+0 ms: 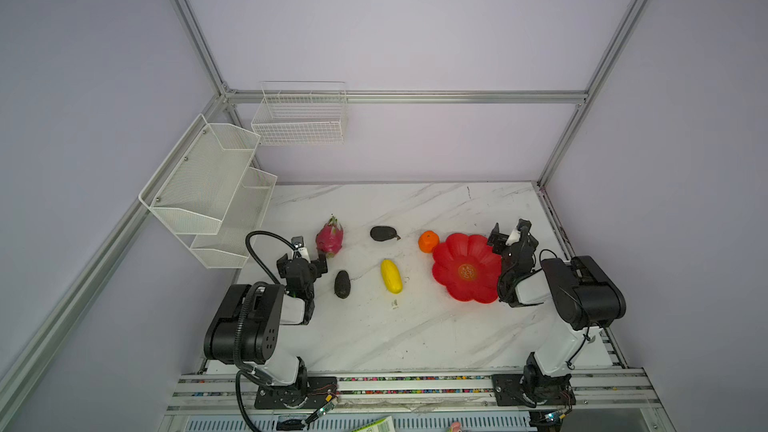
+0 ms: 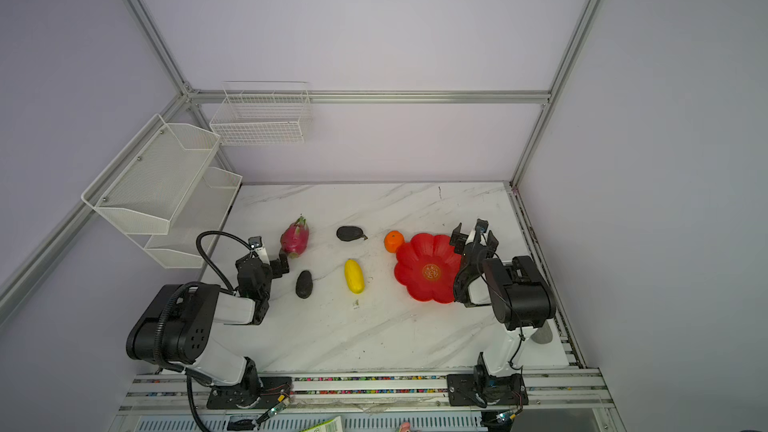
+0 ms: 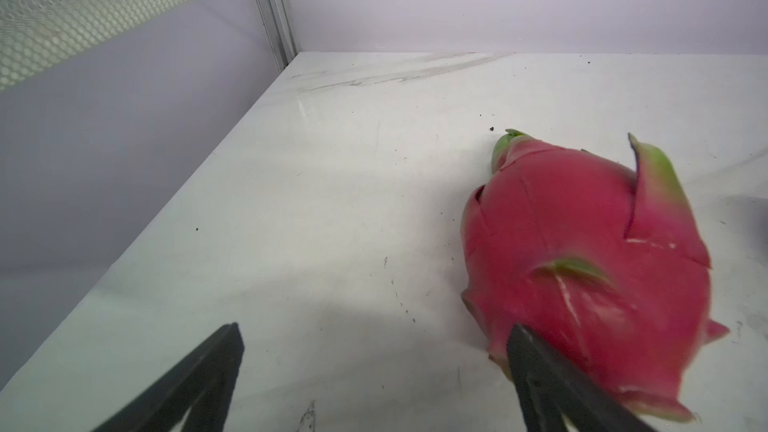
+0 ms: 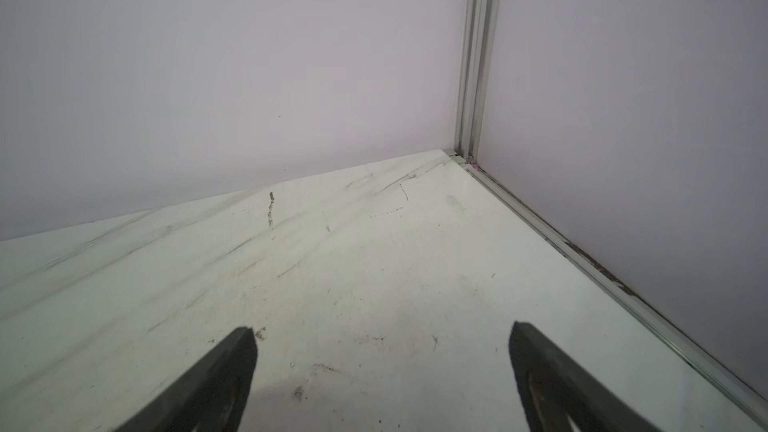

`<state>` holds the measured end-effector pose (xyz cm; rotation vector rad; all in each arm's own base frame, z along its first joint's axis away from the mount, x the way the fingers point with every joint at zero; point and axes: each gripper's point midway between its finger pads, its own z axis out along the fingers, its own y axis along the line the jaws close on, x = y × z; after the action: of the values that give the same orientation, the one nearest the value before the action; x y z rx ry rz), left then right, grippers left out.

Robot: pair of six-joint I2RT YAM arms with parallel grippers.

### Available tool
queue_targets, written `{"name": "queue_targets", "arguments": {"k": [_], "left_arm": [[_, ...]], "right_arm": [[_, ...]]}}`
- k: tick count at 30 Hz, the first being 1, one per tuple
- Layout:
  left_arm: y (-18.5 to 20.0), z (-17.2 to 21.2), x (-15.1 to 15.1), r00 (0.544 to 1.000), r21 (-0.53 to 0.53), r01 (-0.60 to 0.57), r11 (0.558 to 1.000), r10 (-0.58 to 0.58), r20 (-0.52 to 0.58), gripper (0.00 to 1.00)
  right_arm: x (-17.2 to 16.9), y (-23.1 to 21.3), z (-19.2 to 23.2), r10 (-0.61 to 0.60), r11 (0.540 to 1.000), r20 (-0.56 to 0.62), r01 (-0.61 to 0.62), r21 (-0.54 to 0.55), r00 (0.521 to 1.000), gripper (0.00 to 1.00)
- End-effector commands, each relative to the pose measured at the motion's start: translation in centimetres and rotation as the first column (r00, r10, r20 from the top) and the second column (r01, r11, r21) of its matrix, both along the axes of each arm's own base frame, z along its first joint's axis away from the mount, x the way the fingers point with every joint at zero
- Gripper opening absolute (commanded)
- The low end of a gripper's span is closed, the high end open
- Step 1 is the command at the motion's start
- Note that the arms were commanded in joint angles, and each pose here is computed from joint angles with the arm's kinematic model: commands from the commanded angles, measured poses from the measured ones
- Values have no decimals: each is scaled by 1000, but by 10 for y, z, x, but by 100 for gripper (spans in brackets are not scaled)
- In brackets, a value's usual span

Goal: Place and organize the fake fruits in the fruit bowl

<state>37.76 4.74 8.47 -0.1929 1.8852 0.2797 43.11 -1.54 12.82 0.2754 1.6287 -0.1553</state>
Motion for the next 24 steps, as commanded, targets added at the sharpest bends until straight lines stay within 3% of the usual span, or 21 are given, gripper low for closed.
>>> {"name": "queue_targets", "arguments": {"k": [1,24], "left_arm": [[1,31,18,995,8,-2,1000,1,103,100],[1,33,18,994,10,-1,1000,0,109,100]], "right_arm": [[-3,0,7,-8,1000,34,8,3,999,97],[-12,-4,15,-23,1000,75,22,9,997,97]]}}
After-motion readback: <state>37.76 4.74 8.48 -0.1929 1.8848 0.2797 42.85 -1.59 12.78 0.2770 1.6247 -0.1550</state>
